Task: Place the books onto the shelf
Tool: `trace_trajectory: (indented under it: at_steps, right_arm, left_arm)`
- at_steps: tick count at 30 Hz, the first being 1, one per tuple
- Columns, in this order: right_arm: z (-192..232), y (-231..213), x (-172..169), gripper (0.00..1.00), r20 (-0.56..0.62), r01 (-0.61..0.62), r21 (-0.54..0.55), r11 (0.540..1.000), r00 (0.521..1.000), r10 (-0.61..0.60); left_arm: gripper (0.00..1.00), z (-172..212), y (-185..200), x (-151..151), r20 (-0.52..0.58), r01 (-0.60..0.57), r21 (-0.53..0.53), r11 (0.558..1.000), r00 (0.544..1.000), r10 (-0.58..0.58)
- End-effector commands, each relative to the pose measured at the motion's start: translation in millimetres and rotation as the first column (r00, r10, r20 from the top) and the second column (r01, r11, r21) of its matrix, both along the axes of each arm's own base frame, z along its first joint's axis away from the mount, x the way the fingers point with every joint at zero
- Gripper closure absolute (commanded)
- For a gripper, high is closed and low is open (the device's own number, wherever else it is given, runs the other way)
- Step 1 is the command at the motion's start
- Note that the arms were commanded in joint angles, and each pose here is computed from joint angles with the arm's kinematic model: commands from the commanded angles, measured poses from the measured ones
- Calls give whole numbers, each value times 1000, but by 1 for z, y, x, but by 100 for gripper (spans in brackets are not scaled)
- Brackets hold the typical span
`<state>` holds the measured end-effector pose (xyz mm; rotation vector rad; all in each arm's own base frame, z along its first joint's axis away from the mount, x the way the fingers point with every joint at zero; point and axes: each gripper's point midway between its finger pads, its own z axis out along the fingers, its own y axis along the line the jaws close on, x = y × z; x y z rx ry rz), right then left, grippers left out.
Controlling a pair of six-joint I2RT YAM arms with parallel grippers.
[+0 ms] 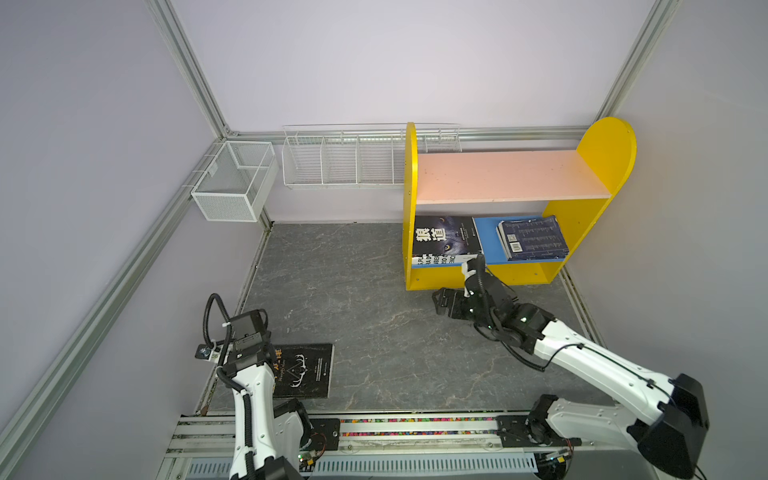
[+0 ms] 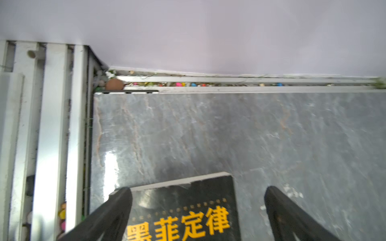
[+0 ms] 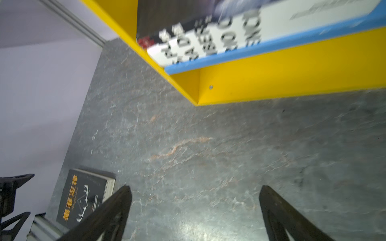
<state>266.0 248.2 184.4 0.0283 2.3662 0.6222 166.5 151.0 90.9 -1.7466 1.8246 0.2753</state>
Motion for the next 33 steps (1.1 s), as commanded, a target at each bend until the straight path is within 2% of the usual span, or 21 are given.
trace_trajectory:
  at_steps: [1,9,19,22,27,33]
  right_arm:
    - [-19,39,-8,3,-72,3,82,997,997,3]
    - [-62,137,-38,8,-204,-167,142,976,960,194]
    - [-112,213,-97,16,-364,-272,198,942,872,329]
    - [-124,225,-106,17,-388,-280,224,934,853,349]
    - [-143,238,-110,19,-423,-278,235,931,834,356]
    - [-153,236,-96,19,-386,-298,155,942,859,335]
  left_arm:
    - [1,-22,-2,6,-5,69,-109,992,998,-70]
    - [1,-61,-13,9,-64,73,-307,949,993,-97]
    - [1,-73,-41,-1,-15,142,-373,917,987,-159]
    - [1,-75,-54,0,36,182,-406,896,982,-184]
    - [1,-71,-80,11,183,291,-452,843,955,-232]
    - [0,-51,-108,19,330,425,-467,776,897,-293]
